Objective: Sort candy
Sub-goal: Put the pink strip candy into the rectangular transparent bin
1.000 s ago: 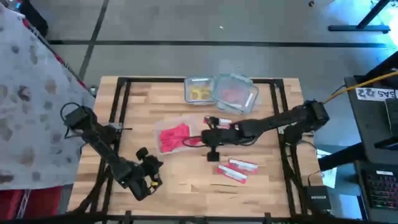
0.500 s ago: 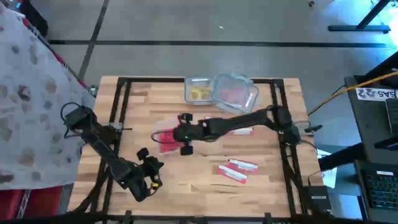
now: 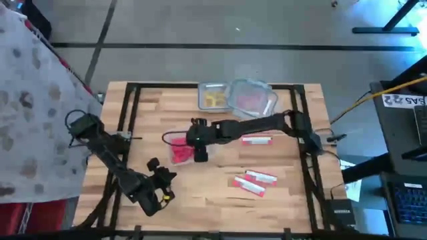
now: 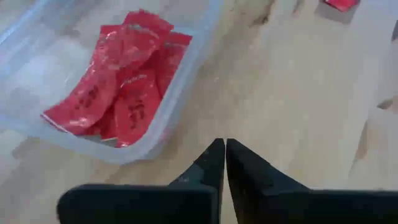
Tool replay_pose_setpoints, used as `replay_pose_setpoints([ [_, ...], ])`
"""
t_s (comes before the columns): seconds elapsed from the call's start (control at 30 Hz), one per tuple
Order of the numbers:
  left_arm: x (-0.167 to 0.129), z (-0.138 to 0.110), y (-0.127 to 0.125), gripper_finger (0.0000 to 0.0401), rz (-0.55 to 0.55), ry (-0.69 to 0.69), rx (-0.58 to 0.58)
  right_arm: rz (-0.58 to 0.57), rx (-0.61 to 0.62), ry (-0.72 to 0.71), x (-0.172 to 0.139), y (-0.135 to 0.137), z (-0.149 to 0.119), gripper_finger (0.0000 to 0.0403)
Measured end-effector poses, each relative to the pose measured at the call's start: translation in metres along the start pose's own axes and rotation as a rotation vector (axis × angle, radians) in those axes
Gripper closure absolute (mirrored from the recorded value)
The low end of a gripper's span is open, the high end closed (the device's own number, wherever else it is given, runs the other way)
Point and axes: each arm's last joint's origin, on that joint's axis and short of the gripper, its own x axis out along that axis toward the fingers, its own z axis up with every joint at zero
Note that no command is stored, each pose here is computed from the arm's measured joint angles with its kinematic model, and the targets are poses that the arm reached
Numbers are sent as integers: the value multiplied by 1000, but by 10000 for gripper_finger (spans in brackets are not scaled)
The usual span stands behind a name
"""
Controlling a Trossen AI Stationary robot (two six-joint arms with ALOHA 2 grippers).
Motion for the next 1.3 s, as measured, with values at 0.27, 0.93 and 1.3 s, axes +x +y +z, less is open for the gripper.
replay_pose_setpoints([
  [0.27, -8, -4, -2, 401, -17, -52, -22, 2, -61, 128, -69, 6, -6, 217],
  [0.93, -18, -9, -4, 401, -29, -180, -37, -97, 144, 168, -129, 11, -146, 217],
  [1.3, -18, -9, -4, 401, -31, -181, -40, -91, 245, 335, -97, 14, -229, 217],
])
